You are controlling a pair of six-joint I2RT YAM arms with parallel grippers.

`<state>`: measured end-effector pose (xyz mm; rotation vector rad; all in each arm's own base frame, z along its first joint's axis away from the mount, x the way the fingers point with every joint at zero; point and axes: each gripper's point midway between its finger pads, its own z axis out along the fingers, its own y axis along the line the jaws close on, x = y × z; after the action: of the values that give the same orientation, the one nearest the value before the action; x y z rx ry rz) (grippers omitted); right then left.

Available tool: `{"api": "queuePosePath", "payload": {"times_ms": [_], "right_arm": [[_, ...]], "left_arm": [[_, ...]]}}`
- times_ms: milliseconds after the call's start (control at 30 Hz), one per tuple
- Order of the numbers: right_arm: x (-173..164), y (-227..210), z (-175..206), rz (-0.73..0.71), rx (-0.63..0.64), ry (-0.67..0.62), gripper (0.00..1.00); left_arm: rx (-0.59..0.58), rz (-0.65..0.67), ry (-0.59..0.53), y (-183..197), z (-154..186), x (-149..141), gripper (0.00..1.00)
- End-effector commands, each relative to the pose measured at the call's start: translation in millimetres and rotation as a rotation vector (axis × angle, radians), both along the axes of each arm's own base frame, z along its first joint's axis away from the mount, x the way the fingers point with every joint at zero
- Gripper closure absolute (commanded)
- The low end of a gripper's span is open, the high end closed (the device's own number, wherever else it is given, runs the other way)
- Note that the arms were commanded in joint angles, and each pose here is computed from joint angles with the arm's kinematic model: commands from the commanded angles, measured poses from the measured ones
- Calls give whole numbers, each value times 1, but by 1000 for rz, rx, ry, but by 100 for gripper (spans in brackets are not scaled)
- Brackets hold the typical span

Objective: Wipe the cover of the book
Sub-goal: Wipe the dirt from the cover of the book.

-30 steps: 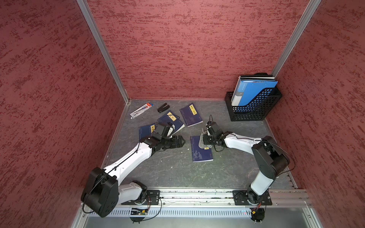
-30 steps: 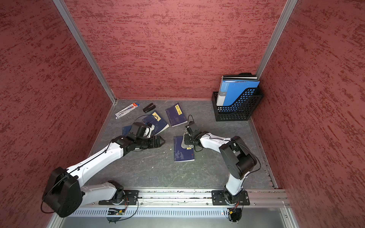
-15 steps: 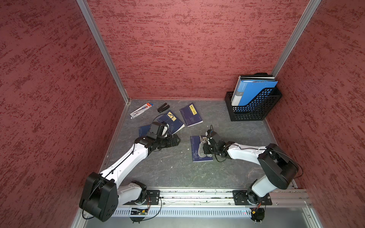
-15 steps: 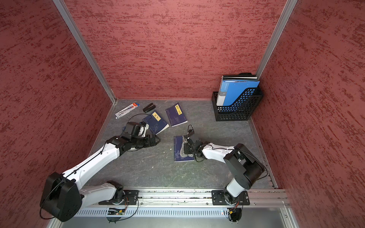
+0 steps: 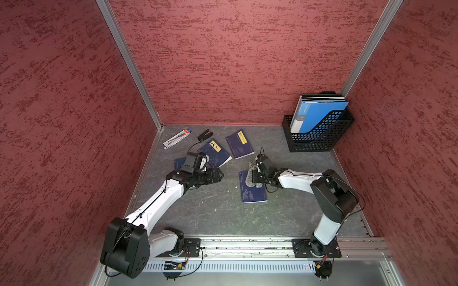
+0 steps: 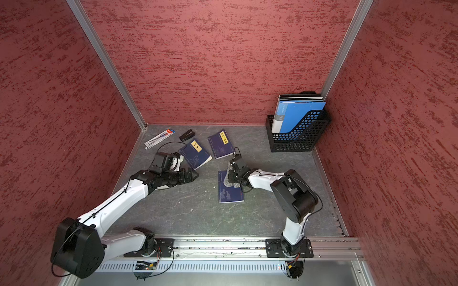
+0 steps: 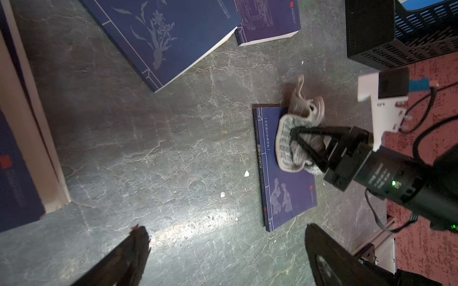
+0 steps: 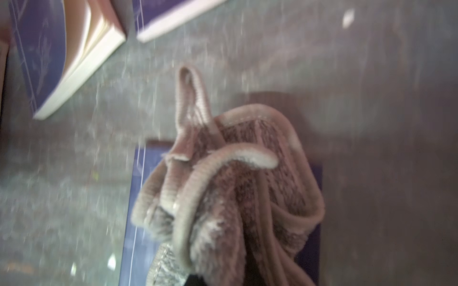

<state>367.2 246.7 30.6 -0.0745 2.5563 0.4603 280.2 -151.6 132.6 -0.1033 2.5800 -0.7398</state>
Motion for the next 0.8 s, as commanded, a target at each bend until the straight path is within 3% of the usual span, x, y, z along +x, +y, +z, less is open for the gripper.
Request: {"api": "queuePosePath", "payload": {"times_ms": [0, 233, 767], "right_arm": [[-7, -22, -36, 18, -129, 104, 90], [-14, -24, -29, 20, -105, 107, 90], [-154, -33, -29, 77, 0, 224, 92]], "left_arm": [[-2, -8, -26, 5, 8, -8, 0], [-10, 10, -43, 12, 12, -13, 0], [1, 1, -25, 16, 7, -2, 0]]}}
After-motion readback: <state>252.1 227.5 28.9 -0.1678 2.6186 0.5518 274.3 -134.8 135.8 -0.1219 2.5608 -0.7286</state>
